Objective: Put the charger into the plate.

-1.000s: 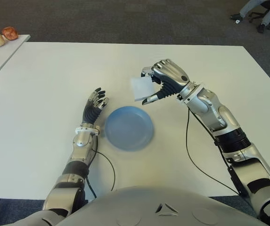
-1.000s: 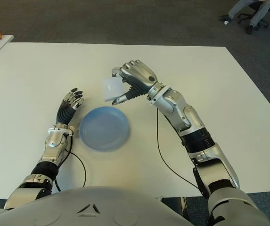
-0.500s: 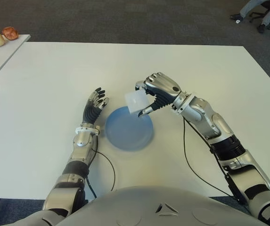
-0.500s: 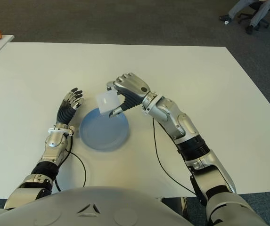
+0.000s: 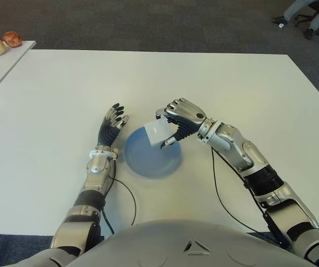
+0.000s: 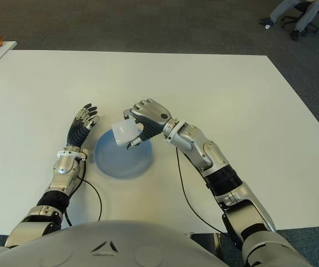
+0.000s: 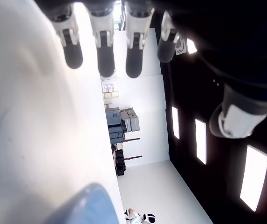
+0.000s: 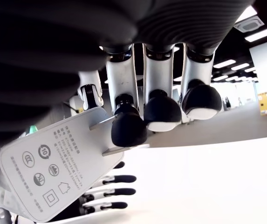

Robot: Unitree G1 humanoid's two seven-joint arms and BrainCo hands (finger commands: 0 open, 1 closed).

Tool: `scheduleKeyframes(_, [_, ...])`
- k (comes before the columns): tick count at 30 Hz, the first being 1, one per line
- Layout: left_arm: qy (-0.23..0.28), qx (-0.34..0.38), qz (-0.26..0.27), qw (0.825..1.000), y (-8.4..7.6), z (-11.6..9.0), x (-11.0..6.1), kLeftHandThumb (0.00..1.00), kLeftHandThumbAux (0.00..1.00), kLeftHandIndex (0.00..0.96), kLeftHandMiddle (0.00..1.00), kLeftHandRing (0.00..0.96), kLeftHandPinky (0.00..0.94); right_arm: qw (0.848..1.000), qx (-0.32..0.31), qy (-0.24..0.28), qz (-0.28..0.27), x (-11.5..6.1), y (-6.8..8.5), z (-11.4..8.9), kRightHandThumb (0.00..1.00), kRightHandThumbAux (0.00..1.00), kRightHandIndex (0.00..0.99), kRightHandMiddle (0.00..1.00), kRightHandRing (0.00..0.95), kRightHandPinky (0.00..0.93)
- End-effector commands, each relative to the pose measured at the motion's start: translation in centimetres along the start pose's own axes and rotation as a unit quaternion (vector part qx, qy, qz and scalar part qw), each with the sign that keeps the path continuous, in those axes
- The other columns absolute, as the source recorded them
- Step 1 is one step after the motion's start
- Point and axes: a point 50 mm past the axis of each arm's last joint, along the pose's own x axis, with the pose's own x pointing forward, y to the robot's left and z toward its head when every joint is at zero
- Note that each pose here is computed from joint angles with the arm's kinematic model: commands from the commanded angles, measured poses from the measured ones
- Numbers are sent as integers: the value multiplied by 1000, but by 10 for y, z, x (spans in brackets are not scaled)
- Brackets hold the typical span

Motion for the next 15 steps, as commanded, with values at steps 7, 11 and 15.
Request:
scheduleKeyframes(7, [100,-18,-4,995,-10,-35,-27,0,517,114,173,160,157,1000,5,6,11,1,17,-1,741,709,441,865,873,883])
scheduleKeyframes(11, [97,-19,-2,995,-10,-34,-27,0,522,115,174,162,164,1000,10,11,16,2,20,-2,741,709,441,866,873,883])
scheduleKeyframes(15, [94,-20,-2,995,-11,-33,-28,0,529,114,175,165,170,999,29,14,17,2,21,-3,741,709,441,858,863,869])
